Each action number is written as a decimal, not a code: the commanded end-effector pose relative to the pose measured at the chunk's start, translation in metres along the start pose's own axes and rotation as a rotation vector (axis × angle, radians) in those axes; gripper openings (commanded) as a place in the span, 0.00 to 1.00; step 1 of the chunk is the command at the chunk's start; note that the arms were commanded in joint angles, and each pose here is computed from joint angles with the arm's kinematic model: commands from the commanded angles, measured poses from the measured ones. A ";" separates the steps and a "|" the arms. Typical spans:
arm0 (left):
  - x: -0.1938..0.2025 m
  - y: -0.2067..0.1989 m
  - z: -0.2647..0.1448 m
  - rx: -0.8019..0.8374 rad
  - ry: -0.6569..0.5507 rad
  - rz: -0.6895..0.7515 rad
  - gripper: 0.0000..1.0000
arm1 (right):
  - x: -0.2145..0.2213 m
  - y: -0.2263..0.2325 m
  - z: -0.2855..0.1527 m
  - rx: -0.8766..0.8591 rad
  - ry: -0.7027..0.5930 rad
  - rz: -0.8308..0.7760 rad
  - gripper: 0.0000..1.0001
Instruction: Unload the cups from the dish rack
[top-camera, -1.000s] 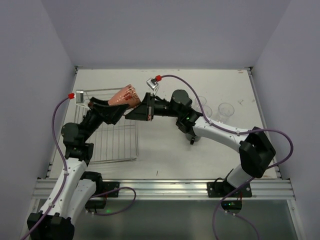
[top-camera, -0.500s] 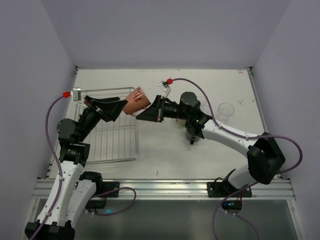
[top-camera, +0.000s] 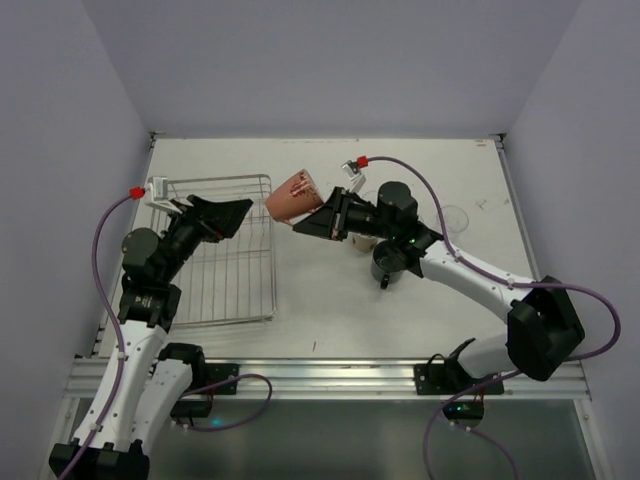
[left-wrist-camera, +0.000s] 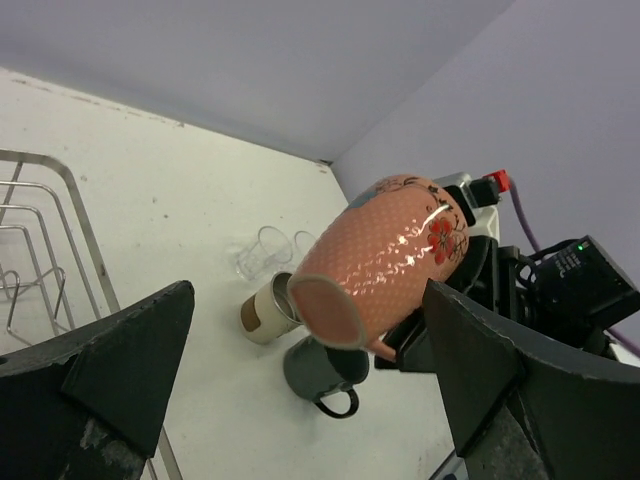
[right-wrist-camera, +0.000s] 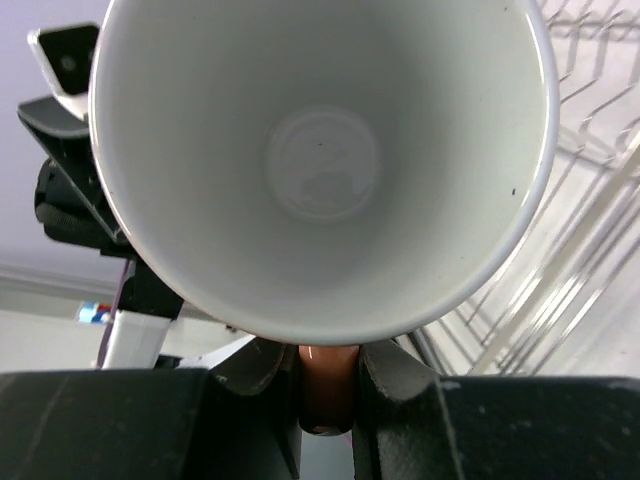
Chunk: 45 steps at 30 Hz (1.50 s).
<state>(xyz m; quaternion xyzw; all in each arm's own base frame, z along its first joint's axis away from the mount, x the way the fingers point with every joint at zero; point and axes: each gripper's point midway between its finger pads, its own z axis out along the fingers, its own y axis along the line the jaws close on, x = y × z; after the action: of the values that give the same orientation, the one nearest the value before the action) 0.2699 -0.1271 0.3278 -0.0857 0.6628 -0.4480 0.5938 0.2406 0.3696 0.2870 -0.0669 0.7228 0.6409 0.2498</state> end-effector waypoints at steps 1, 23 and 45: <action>-0.010 -0.005 -0.002 -0.011 -0.021 0.044 1.00 | -0.043 0.017 -0.022 -0.018 -0.142 -0.113 0.00; 0.025 0.012 0.001 0.014 0.075 -0.033 1.00 | -0.167 -0.111 -0.212 0.621 -0.535 -0.106 0.00; 0.062 0.037 0.003 -0.022 0.195 -0.071 1.00 | -0.235 -0.187 -0.368 1.158 -0.791 -0.051 0.00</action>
<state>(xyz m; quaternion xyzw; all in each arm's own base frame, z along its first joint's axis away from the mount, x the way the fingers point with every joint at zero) 0.2744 -0.1406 0.2599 -0.0928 0.7165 -0.4596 0.5165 0.3976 -0.0471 0.1982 0.3142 0.8307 0.1495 0.4346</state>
